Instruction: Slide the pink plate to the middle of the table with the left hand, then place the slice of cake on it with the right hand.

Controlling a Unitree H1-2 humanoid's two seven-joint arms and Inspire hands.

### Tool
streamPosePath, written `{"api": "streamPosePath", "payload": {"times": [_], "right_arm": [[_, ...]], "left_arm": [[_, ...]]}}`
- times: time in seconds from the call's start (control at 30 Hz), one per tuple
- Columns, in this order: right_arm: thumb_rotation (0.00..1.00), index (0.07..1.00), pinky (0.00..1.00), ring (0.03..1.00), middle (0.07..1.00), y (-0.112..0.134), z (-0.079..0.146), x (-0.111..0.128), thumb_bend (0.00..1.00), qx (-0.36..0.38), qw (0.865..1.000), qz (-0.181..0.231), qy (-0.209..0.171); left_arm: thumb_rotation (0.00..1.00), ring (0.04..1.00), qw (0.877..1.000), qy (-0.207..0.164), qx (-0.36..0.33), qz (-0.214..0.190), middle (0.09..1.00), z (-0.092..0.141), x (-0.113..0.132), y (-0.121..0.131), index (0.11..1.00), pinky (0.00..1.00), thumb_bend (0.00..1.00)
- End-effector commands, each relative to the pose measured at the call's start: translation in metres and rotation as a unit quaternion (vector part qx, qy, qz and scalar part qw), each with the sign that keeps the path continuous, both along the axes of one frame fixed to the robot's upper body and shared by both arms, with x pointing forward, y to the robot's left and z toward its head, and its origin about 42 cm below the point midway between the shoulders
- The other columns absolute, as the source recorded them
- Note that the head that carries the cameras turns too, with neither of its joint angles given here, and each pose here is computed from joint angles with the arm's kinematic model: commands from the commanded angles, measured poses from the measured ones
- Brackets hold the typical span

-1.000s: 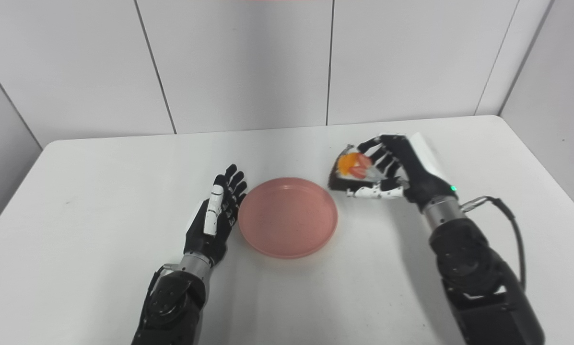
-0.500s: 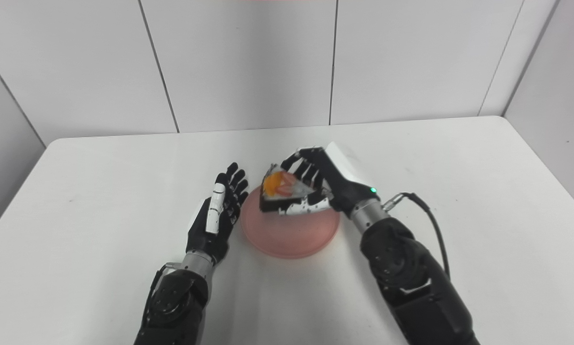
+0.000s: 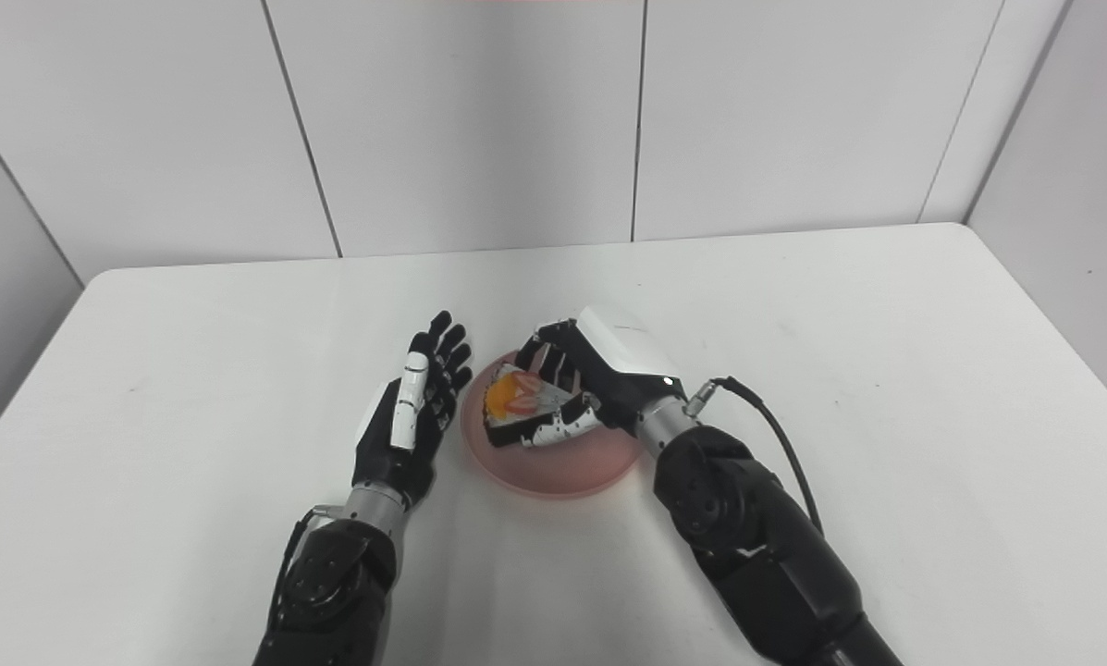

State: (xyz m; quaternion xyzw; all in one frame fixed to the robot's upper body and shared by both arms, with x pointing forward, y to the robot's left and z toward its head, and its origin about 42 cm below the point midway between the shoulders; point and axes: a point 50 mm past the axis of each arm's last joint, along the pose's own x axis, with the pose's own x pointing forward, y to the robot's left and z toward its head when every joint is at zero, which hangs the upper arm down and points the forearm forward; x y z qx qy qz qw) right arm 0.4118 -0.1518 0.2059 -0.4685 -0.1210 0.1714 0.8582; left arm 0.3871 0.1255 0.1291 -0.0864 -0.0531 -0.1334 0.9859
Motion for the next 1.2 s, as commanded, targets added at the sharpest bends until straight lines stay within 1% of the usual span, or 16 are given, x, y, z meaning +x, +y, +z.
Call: {"api": "streamPosePath", "payload": {"times": [0.0,0.4,0.5,0.57,0.6,0.63,0.67,0.7,0.77,0.8,0.83,0.9,0.97,1.0,1.07,1.17], "right_arm": [[0.0,0.534,0.34,0.421,0.439,0.002,0.021,0.005,0.52,0.011,0.999,0.012,-0.05],[0.0,0.535,0.36,0.439,0.445,-0.005,0.028,0.009,0.52,0.027,0.998,-0.008,-0.048],[0.0,0.536,0.41,0.477,0.456,-0.007,0.031,0.007,0.52,0.021,0.999,0.006,-0.035],[0.01,0.503,0.44,0.501,0.483,-0.01,0.033,0.005,0.52,0.016,0.999,0.019,-0.026],[0.08,0.5,0.45,0.512,0.533,-0.011,0.033,0.003,0.52,0.014,0.999,0.025,-0.022],[0.2,0.608,0.46,0.528,0.57,-0.011,0.034,0.003,0.59,0.012,0.999,0.028,-0.018],[0.28,0.679,0.47,0.542,0.597,-0.013,0.035,0.001,0.62,0.005,0.999,0.031,-0.014],[0.37,0.717,0.49,0.58,0.646,-0.014,0.037,0.0,0.65,-0.003,0.999,0.036,-0.015],[0.54,0.793,0.58,0.718,0.773,-0.018,0.039,-0.004,0.71,-0.01,0.999,0.04,-0.011],[0.55,0.799,0.59,0.73,0.783,-0.02,0.04,-0.007,0.71,-0.01,0.999,0.041,-0.008],[0.6,0.825,0.63,0.786,0.826,-0.022,0.041,-0.009,0.73,-0.009,0.999,0.041,-0.006],[0.66,0.857,0.69,0.851,0.876,-0.026,0.043,-0.014,0.75,-0.011,0.999,0.04,-0.001],[0.69,0.887,0.73,0.887,0.908,-0.03,0.044,-0.016,0.75,-0.02,0.999,0.037,0.004],[0.69,0.892,0.74,0.893,0.912,-0.032,0.044,-0.017,0.75,-0.025,0.999,0.034,0.009],[0.61,0.894,0.76,0.899,0.91,-0.037,0.042,-0.017,0.74,-0.036,0.999,0.028,0.016],[0.6,0.905,0.78,0.907,0.916,-0.042,0.038,-0.017,0.74,-0.042,0.999,0.025,0.018]], "left_arm": [[1.0,1.0,0.999,-0.044,-0.006,0.0,0.998,0.02,0.008,-0.002,1.0,1.0,0.57],[1.0,1.0,0.999,-0.045,-0.003,0.005,0.993,0.024,0.012,0.002,1.0,1.0,0.56],[1.0,1.0,0.999,-0.046,-0.002,0.003,0.995,0.024,0.012,0.003,1.0,1.0,0.57],[1.0,1.0,0.999,-0.046,0.0,0.002,0.994,0.024,0.011,0.003,1.0,1.0,0.55],[1.0,1.0,0.999,-0.046,0.001,0.002,0.995,0.024,0.011,0.003,1.0,1.0,0.56],[1.0,1.0,0.999,-0.045,0.001,0.003,0.996,0.024,0.011,0.003,1.0,1.0,0.56],[1.0,1.0,0.999,-0.046,0.0,0.003,0.996,0.024,0.011,0.003,1.0,1.0,0.56],[1.0,1.0,0.999,-0.047,-0.001,0.004,0.997,0.024,0.011,0.003,1.0,1.0,0.56],[1.0,1.0,0.999,-0.046,-0.001,0.005,0.995,0.024,0.012,0.003,1.0,1.0,0.58],[1.0,1.0,0.999,-0.044,0.0,0.002,0.995,0.025,0.012,0.003,1.0,1.0,0.58],[1.0,1.0,0.999,-0.041,0.001,-0.002,0.998,0.025,0.012,0.003,1.0,1.0,0.58],[1.0,1.0,0.999,-0.04,-0.001,-0.001,1.0,0.025,0.012,0.003,1.0,1.0,0.59],[1.0,1.0,0.999,-0.04,-0.003,0.0,1.0,0.025,0.014,0.003,1.0,1.0,0.59],[1.0,1.0,0.999,-0.039,-0.003,-0.001,1.0,0.025,0.015,0.002,1.0,1.0,0.59],[1.0,1.0,0.999,-0.039,-0.003,0.003,0.994,0.024,0.017,0.002,0.997,1.0,0.57],[1.0,1.0,0.999,-0.039,-0.003,-0.002,0.998,0.021,0.019,0.001,1.0,1.0,0.56]]}}
